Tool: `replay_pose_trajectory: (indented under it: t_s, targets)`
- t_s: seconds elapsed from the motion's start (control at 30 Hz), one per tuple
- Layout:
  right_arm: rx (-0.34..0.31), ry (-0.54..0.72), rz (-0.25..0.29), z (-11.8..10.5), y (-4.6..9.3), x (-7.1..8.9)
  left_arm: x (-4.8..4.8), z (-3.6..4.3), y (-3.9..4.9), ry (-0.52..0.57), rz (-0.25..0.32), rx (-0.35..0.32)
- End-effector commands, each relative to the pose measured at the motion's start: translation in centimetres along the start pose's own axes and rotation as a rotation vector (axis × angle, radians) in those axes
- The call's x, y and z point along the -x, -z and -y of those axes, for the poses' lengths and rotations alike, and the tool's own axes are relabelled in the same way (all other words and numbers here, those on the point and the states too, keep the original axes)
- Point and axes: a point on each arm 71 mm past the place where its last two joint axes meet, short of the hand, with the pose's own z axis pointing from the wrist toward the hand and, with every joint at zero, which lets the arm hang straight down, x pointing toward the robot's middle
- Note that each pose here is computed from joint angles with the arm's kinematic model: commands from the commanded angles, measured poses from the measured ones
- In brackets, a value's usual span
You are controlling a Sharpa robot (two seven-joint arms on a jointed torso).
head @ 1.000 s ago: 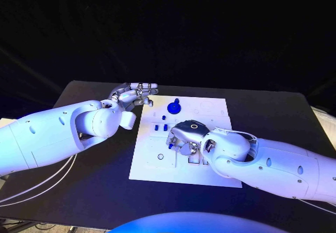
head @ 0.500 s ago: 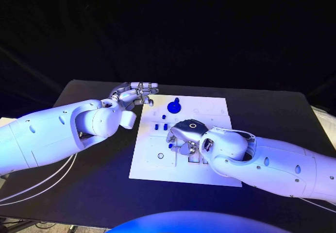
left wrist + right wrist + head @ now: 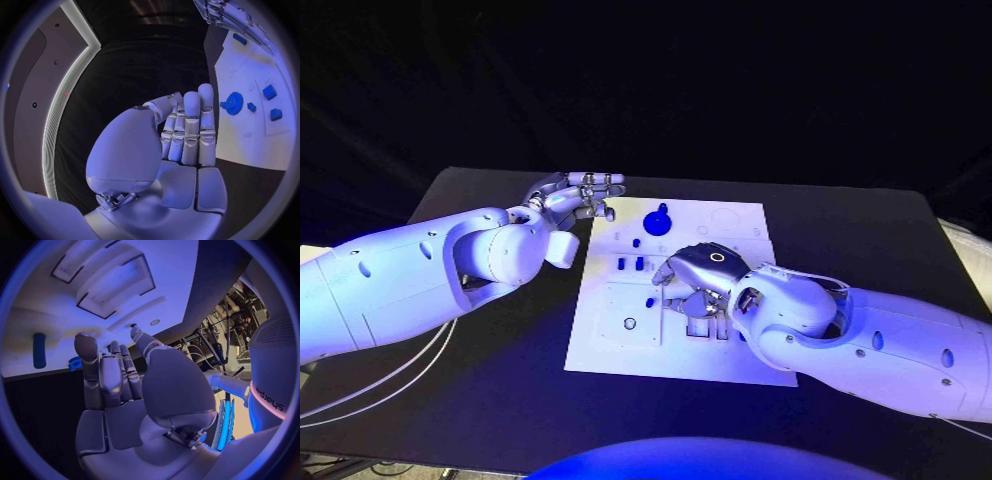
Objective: Assemble the parts on the task board
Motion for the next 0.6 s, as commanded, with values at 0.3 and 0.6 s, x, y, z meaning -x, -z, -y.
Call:
replay_pose_trajectory:
  t_s: [0.3,0.6]
  targets:
    - [-0.112,-0.005,0.020,4.2,2.9,4.1,-0.24,0.06,0.03,-0.003,-0.027,-0.002]
    - [-0.199,0.078,-0.032,7.3,3.5,4.6,-0.40,0.05,0.03,-0.001,-0.034,-0.002]
